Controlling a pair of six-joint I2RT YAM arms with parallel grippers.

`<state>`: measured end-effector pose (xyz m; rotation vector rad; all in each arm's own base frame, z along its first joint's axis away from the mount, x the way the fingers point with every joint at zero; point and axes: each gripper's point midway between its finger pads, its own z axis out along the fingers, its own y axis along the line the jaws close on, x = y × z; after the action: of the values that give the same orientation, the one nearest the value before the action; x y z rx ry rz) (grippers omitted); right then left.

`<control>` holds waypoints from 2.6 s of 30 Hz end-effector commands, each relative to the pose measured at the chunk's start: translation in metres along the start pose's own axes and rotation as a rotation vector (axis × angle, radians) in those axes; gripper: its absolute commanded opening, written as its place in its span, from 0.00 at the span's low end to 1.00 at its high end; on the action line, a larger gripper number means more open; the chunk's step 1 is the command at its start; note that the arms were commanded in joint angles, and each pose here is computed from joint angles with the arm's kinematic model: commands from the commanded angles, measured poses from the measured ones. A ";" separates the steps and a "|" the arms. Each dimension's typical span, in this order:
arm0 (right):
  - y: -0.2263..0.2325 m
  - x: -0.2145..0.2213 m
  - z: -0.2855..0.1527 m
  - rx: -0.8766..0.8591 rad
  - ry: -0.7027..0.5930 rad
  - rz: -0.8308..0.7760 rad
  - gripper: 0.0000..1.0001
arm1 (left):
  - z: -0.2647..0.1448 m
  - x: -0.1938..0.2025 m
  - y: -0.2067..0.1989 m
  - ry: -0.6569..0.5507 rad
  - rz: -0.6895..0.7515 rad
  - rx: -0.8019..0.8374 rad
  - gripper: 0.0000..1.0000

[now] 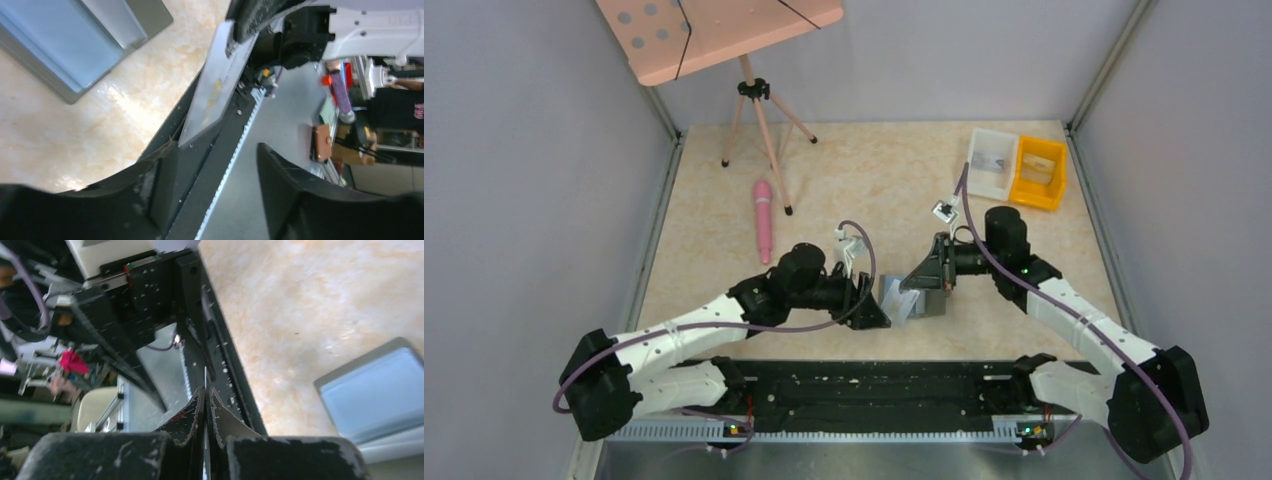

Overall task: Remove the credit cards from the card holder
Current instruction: Place the credit card in the storage box.

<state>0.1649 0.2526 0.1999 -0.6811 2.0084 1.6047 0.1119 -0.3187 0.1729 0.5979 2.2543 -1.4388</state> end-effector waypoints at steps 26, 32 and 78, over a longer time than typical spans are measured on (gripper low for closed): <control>-0.211 -0.243 -0.251 1.167 -0.863 0.121 0.00 | -0.119 -0.084 0.080 -0.407 0.369 -0.770 0.99; -0.264 -0.277 -0.256 1.142 -0.896 0.113 0.00 | -0.128 -0.084 0.093 -0.362 0.322 -0.882 0.99; -0.409 -0.300 -0.253 1.172 -0.880 0.300 0.26 | -0.152 -0.097 0.121 -0.368 0.312 -0.985 0.99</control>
<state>0.6309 -0.0274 0.1055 0.6888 1.9343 0.4845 0.2384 -0.1495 0.1842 0.3219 2.1435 -0.1651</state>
